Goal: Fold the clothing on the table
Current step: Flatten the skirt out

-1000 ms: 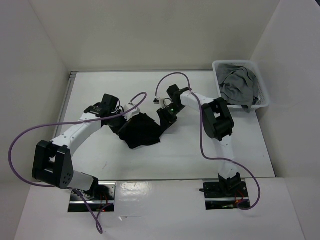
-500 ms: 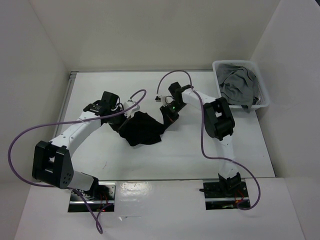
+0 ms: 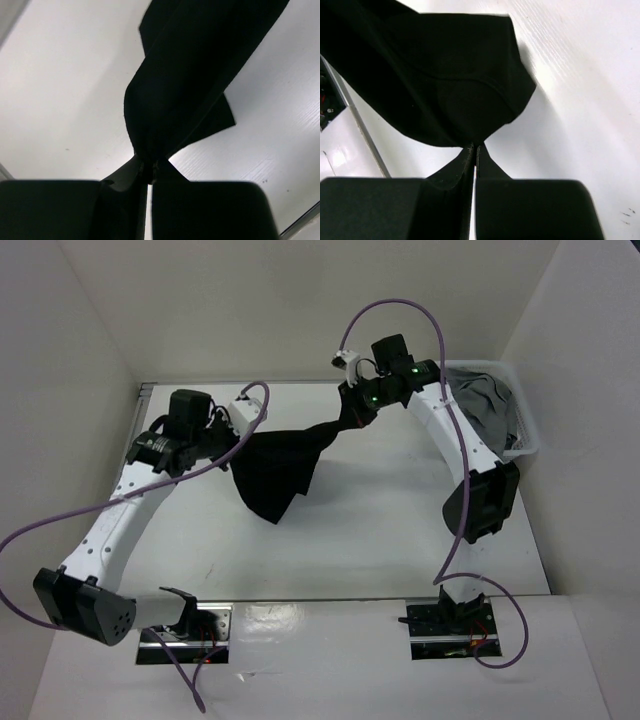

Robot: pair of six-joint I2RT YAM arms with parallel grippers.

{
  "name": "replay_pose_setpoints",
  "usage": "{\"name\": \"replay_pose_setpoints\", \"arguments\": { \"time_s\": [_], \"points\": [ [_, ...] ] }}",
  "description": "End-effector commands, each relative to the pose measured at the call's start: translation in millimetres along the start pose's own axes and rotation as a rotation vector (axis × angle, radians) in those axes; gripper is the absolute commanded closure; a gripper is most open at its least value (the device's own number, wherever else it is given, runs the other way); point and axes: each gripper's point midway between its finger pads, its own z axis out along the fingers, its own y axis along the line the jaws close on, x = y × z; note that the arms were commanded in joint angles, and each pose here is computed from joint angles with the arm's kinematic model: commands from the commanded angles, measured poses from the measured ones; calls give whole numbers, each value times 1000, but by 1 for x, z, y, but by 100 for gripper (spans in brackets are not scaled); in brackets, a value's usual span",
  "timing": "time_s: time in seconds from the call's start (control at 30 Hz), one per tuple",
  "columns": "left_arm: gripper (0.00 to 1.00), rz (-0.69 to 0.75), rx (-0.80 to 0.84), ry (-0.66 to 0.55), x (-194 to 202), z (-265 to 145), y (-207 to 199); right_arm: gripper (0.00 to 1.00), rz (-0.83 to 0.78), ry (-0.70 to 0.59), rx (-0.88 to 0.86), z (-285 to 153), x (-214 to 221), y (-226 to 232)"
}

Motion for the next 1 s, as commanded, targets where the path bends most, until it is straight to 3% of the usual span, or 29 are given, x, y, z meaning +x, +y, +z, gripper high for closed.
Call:
{"name": "replay_pose_setpoints", "arguments": {
  "time_s": [0.0,0.17,0.67,0.97],
  "points": [
    [100,29,2,-71,-23,-36,-6,100,-43,-48,18,-42,-18,30],
    [100,30,37,-109,-30,-52,-15,100,-104,-101,54,-77,-28,48],
    [98,12,278,-321,-38,-115,-59,100,-227,-58,-15,-127,26,101],
    [95,-20,347,-341,-39,-114,-63,100,-238,-83,-65,-134,22,113]
  ]
}}
